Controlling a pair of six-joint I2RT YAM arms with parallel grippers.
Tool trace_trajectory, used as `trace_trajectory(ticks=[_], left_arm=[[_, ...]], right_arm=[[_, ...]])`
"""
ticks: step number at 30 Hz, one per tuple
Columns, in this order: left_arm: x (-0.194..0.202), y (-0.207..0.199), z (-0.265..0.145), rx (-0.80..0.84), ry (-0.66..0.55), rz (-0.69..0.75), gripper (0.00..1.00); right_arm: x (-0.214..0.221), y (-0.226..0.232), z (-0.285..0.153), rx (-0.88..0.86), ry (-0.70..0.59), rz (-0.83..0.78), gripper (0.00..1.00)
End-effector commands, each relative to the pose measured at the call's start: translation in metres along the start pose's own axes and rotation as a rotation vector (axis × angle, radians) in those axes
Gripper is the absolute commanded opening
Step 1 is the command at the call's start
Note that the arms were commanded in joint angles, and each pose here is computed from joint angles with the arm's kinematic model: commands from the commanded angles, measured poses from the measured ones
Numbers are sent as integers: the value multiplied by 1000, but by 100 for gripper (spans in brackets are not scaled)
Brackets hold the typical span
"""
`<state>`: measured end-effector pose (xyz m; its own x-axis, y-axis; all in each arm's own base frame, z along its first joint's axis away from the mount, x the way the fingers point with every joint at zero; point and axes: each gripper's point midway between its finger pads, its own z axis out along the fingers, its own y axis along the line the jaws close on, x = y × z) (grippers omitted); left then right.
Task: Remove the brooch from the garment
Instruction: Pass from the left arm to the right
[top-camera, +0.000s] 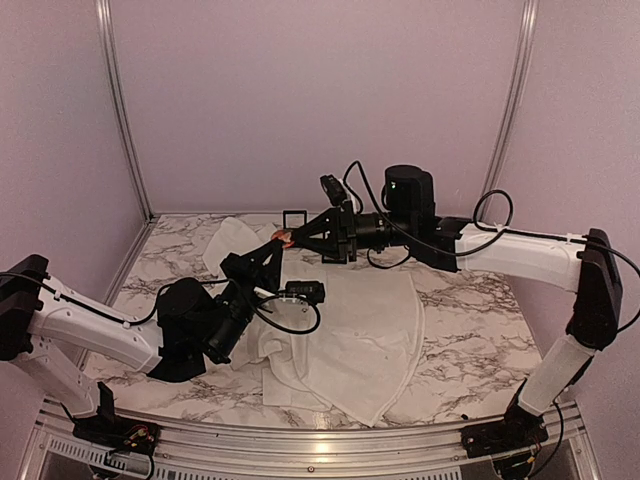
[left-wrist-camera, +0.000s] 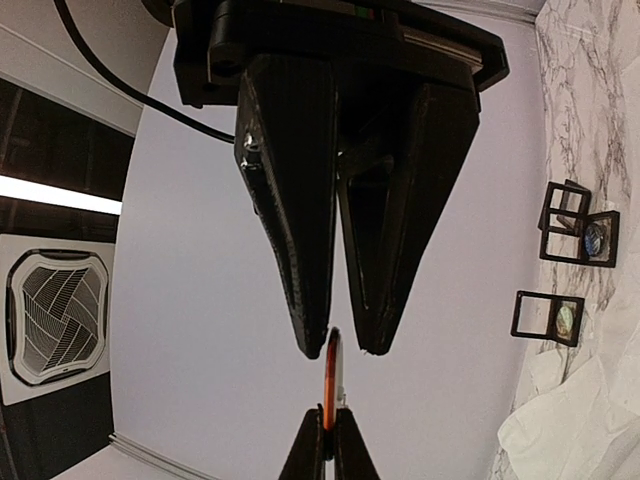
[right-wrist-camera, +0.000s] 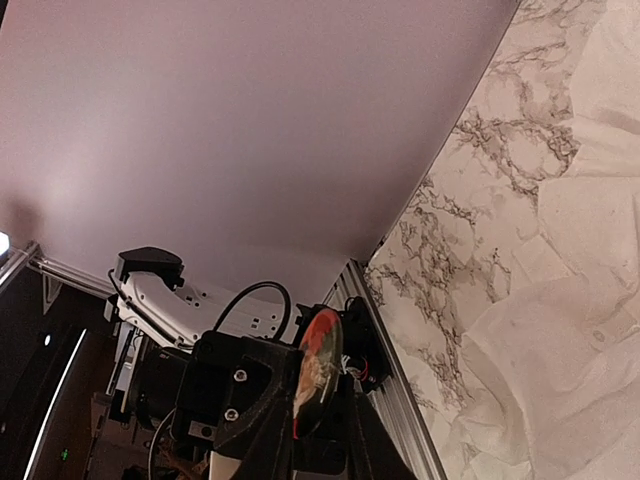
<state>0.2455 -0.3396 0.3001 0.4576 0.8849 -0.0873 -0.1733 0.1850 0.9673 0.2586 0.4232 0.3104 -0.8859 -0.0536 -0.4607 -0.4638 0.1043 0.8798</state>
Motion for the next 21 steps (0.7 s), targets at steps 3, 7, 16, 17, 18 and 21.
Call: trace_trajectory(ticks=[3, 7, 16, 17, 18, 21], left_arm=[[-1, -1, -3, 11, -9, -7, 0], [-1, -5, -3, 21, -13, 0, 0], [-2, -4, -3, 22, -15, -2, 0], [-2, -4, -4, 22, -15, -1, 1], [-1, -4, -4, 21, -15, -2, 2], [-1, -2, -4, 16, -17, -9, 9]], right_arm=[[-1, 11, -3, -45, 11, -5, 18], [0, 9, -4, -47, 5, 4, 14], [3, 7, -1, -65, 22, 22, 10], [2, 6, -1, -63, 20, 25, 9], [2, 6, -1, -63, 19, 25, 8], [2, 5, 0, -62, 18, 28, 1]])
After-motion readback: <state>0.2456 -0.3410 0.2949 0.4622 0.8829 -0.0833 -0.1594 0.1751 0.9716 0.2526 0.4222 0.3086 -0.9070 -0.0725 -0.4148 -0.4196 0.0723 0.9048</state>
